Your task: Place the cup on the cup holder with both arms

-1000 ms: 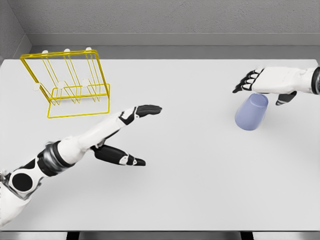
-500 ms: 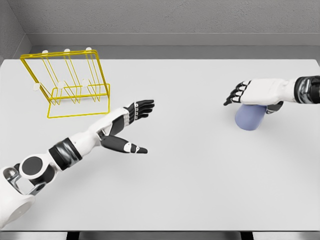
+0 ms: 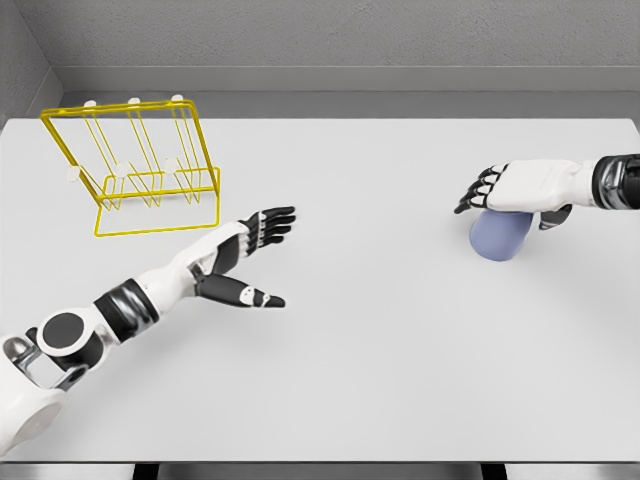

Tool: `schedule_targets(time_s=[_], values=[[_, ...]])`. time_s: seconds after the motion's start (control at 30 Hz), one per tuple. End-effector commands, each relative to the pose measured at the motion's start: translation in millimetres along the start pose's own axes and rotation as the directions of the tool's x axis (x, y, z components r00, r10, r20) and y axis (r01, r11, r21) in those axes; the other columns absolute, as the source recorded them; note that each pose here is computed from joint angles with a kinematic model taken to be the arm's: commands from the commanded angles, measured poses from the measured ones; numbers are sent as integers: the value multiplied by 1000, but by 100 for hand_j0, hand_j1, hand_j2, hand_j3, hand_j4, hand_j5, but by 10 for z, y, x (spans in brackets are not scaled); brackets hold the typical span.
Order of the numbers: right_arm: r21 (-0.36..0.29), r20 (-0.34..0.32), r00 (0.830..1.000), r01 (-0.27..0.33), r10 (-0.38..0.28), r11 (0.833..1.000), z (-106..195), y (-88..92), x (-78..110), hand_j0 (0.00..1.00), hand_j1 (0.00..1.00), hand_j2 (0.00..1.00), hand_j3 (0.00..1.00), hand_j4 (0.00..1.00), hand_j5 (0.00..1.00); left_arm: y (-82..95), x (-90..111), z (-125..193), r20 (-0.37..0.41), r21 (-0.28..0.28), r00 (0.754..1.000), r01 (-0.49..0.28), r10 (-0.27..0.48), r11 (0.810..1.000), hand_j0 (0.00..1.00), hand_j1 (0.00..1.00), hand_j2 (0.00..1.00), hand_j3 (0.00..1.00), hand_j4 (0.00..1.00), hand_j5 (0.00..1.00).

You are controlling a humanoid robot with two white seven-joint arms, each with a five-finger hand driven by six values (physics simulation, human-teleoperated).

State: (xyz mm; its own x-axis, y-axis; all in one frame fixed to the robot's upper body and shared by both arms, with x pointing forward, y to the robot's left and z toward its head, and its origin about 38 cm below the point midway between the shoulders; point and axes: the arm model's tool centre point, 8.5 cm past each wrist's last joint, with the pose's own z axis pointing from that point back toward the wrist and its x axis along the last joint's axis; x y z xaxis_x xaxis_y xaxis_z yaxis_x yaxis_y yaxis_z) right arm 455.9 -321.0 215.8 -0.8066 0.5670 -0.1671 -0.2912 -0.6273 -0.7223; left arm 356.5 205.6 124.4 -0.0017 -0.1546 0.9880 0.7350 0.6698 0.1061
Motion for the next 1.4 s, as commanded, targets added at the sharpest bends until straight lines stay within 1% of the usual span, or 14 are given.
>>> schedule_targets(time_s=[0.0,0.17,0.43,0.53,0.6,0.67,0.83,1.0,1.03,1.07,1.17,1.23,1.27,1.37], values=[[-2,-2,1000,4,-4,1000,7,1,-6,97,97,97,97,97,97,64,-57,14,-15,19,1000,-5,6,1000,100,100,100,100,100,100],[0,-6,1000,3,-3,1000,15,3,-16,83,83,83,83,83,83,117,-102,10,-25,36,1000,-10,11,999,100,100,100,100,100,100],[36,-15,999,-31,31,999,-14,53,3,83,83,83,83,83,83,130,-135,12,-34,41,999,-11,13,999,100,100,100,100,100,100],[38,-17,999,-32,33,999,-9,55,-1,76,76,76,76,76,76,146,-161,-12,-36,48,999,-18,19,999,100,100,100,100,100,100],[41,-18,999,-31,32,999,-1,68,-5,74,74,74,74,74,74,151,-179,-24,-38,52,999,-20,22,998,100,100,100,100,100,100],[40,-17,999,-32,33,999,-1,65,-2,65,65,65,65,65,65,135,-190,-33,-38,50,999,-25,27,998,100,100,100,100,100,100],[37,-18,999,-32,33,999,5,54,-7,61,61,61,61,61,61,132,-207,-36,-41,52,999,-29,31,998,100,100,100,100,100,100],[25,-31,999,-35,36,999,88,10,-43,60,60,60,60,60,60,125,-206,-44,-39,51,999,-29,31,998,100,100,100,100,100,100],[16,-27,998,-56,56,998,125,-43,-9,60,60,60,60,60,60,116,-215,-48,-39,51,999,-31,33,998,100,100,100,100,100,100],[8,-21,997,-68,69,998,148,-77,22,56,56,56,56,56,56,124,-232,-48,-43,54,998,-33,35,998,100,100,100,100,100,100],[0,-19,996,-93,93,996,208,-128,62,56,56,56,56,56,56,124,-231,-48,-43,54,998,-33,35,998,100,100,100,100,100,100],[-21,-25,993,-119,119,993,291,-217,90,56,56,56,56,56,56,124,-231,-48,-42,54,998,-35,37,998,100,100,100,100,100,100],[-24,-22,992,-122,121,992,290,-228,101,56,56,56,56,56,56,124,-230,-48,-41,54,998,-34,37,998,100,100,100,100,100,100],[-51,7,984,-176,176,983,292,-360,267,56,56,56,56,56,56,128,-230,-44,-42,54,998,-33,36,998,100,100,100,100,100,100]])
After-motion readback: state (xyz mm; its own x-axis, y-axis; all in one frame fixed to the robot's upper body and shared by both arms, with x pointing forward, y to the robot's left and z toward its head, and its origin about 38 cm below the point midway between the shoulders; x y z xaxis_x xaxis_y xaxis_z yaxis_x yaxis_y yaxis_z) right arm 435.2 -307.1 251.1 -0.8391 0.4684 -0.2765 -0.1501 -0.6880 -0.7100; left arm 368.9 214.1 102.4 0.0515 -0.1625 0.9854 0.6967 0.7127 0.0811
